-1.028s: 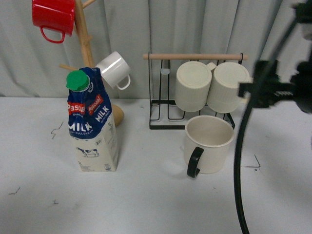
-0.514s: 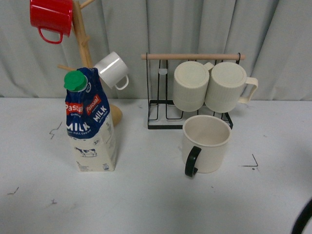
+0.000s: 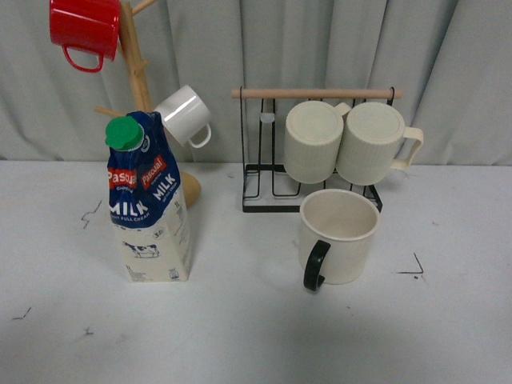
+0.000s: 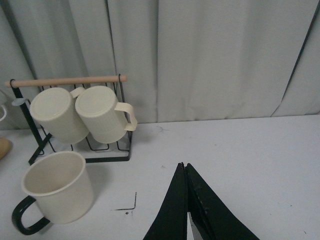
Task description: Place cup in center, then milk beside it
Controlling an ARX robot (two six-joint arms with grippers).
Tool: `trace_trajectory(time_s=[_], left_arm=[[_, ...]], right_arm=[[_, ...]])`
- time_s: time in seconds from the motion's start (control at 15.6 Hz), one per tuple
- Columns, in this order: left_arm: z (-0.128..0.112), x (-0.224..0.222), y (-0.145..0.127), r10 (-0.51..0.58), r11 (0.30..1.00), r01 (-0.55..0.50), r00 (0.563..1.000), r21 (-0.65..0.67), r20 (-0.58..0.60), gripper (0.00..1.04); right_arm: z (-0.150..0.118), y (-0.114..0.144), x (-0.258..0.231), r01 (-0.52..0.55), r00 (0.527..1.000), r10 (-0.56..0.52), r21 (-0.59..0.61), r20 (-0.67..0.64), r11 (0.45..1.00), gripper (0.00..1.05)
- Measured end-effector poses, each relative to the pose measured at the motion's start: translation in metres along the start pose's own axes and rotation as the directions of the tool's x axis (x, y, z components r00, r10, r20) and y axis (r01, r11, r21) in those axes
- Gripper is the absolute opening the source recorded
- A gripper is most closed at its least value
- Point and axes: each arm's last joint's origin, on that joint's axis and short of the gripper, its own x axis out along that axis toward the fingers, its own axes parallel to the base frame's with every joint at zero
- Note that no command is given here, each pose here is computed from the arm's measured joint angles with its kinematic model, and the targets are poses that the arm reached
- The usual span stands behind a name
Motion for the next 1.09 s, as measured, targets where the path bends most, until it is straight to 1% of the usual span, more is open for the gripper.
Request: trace_trajectory(time_s=[0.64,1.09], left_arm=[[0.0,0.0,0.0,0.0,1.0,0.0,1.0,0.0,0.0,0.98],[0.0,0.0,0.0,0.0,1.0,0.0,1.0,0.0,0.0,0.98]], right_arm=[[0.007,0.0,-0.033,-0.009,1.0,0.009,0.0,0.028,1.0,0.02],[0.009,0.0,-0.048,-0.009,0.999,0.009,0.0,0.039,1.0,0.02]])
